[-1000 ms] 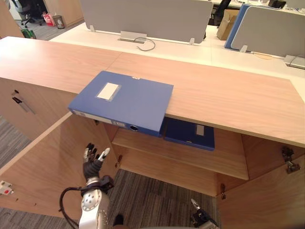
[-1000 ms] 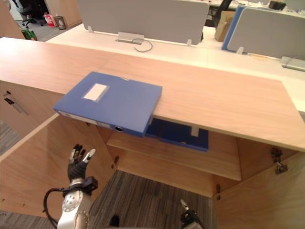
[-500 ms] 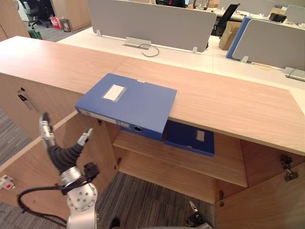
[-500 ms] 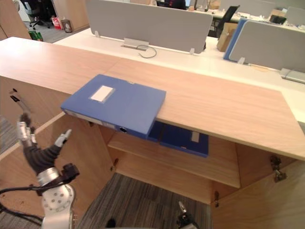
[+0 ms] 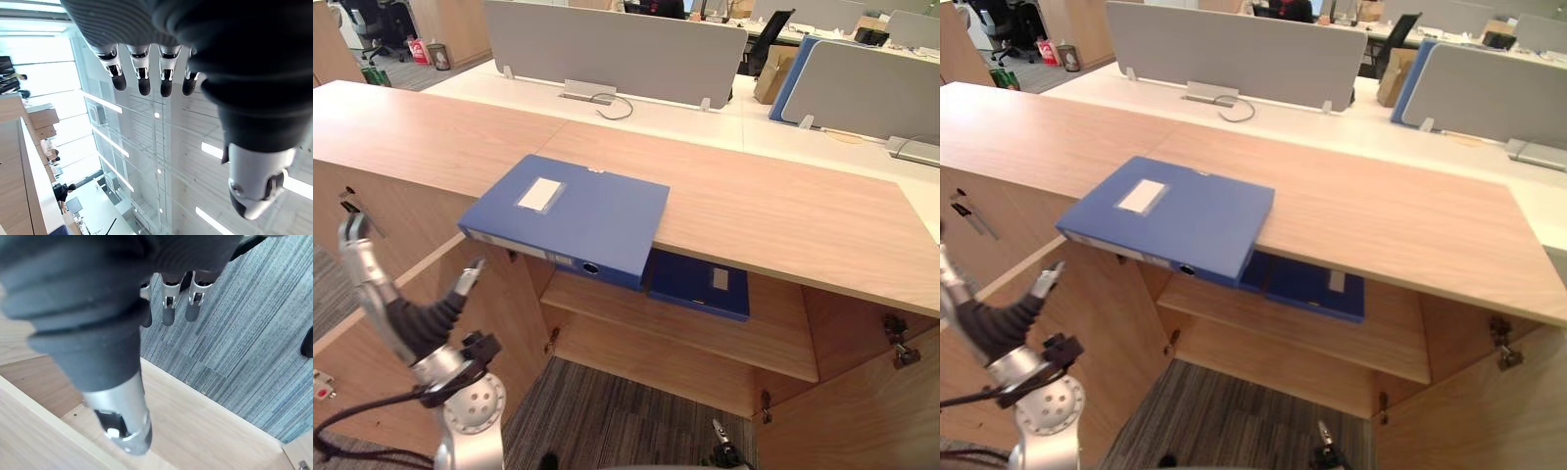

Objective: Walk over to the cabinet, pick up the folder, carry it to the office cabinet, place the folder inside the office cabinet, then close the office cabinet door

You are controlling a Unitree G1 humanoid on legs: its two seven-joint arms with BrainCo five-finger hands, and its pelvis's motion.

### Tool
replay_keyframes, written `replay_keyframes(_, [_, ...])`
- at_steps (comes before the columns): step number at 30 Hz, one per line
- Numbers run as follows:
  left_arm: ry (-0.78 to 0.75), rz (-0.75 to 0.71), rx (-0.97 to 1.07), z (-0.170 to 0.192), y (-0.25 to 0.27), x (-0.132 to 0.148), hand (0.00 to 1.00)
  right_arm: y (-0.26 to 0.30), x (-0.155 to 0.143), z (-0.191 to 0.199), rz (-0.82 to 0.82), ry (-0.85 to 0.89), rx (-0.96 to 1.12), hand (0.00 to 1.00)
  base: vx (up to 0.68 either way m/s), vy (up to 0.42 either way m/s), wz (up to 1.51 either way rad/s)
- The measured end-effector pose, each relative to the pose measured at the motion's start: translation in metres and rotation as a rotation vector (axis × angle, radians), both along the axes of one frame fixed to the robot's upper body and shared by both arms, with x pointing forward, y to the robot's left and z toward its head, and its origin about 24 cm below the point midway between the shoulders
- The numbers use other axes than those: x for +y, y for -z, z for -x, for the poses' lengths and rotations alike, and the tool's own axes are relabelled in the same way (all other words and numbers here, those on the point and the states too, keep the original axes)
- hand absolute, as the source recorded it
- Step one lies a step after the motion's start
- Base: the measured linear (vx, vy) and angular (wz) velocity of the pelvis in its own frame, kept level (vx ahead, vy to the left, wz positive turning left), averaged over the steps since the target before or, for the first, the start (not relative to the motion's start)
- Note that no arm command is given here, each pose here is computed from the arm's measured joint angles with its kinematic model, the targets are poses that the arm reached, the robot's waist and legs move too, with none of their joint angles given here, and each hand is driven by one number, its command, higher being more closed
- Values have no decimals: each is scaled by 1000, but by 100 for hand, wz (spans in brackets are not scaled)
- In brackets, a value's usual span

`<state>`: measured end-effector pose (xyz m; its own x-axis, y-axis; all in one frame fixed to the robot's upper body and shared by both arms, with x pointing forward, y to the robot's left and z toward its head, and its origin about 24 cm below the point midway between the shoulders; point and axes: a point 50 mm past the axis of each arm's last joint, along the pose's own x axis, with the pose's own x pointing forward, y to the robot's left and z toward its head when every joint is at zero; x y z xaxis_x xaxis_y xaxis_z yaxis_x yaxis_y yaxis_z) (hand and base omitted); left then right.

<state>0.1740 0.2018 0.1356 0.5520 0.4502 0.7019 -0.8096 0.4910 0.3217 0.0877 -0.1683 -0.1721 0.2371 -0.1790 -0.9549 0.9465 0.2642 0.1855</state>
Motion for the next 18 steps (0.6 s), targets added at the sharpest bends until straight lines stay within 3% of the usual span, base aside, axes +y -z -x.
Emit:
replay_keyframes(4, [139, -285, 105, -23, 9, -17, 0, 2, -4, 8, -6, 58, 25, 0, 46, 14, -5])
replay_keyframes(8, [156, -505, 227, -36, 20, -5, 0, 3, -11, 11, 7, 28, 42, 0, 38, 7, -3])
replay_keyframes(18, [195, -719, 370, -44, 29, 6, 0, 4, -25, 23, 28, 22, 80, 0, -3, 5, -2])
